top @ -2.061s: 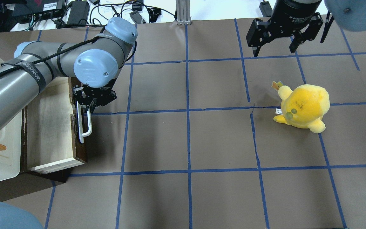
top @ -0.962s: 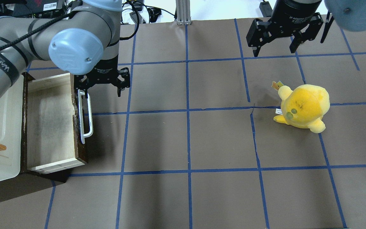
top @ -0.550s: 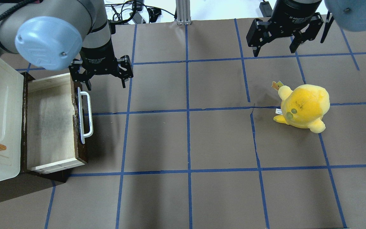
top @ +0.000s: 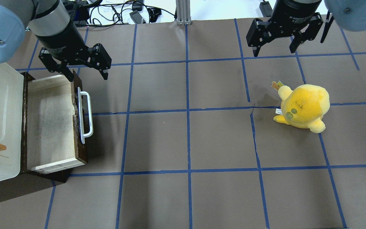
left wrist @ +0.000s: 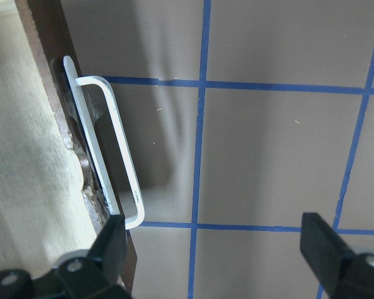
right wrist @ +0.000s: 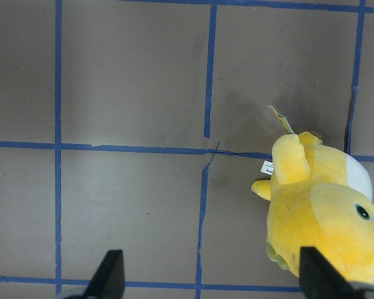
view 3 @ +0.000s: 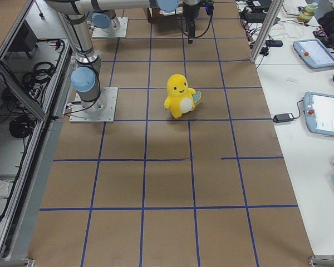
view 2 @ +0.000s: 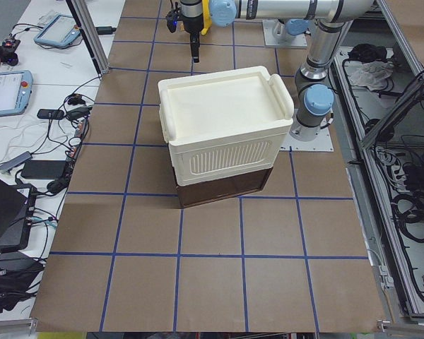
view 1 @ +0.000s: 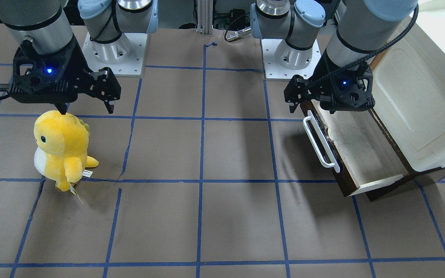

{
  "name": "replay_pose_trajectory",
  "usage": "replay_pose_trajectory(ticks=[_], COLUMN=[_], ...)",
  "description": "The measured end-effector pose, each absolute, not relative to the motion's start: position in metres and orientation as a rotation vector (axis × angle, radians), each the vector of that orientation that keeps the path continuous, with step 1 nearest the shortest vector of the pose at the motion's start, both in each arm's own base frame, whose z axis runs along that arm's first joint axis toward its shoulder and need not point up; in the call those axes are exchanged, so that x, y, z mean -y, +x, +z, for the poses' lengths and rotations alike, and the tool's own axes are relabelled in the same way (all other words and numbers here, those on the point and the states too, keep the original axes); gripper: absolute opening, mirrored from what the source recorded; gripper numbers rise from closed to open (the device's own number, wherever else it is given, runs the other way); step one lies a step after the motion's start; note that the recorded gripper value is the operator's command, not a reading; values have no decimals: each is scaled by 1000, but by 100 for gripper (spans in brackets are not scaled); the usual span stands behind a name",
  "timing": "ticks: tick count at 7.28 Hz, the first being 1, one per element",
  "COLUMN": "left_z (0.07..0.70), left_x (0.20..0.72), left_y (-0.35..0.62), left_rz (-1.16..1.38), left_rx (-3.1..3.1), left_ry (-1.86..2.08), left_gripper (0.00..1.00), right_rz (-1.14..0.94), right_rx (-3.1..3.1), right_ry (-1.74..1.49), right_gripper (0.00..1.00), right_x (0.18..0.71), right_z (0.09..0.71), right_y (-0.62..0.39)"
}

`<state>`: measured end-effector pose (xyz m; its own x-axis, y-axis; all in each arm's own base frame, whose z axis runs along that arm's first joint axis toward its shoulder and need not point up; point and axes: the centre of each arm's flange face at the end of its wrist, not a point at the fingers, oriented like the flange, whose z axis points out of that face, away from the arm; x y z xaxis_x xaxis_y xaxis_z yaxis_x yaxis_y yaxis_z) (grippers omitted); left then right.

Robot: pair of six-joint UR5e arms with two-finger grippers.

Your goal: Pull drawer sideways

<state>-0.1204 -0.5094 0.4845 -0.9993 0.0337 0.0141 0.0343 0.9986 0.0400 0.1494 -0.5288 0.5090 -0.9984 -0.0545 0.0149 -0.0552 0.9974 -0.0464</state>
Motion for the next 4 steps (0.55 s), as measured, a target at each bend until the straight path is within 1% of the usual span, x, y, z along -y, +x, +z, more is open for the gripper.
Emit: replay_pose_trajectory(ticks=[2,4], left_z=[505,510], left_x=[490,483], left_y=[-113,-108], left_rz=[-25,-23], left_rx=[3122,3123], left_ry=[-153,-160], left_gripper=[100,100], right_rz=[73,73], right_rx=[3126,3126], right_ry=[86,86], right_gripper=[100,100], right_x=[529,529], right_z=[509,509], right_y=[149,149])
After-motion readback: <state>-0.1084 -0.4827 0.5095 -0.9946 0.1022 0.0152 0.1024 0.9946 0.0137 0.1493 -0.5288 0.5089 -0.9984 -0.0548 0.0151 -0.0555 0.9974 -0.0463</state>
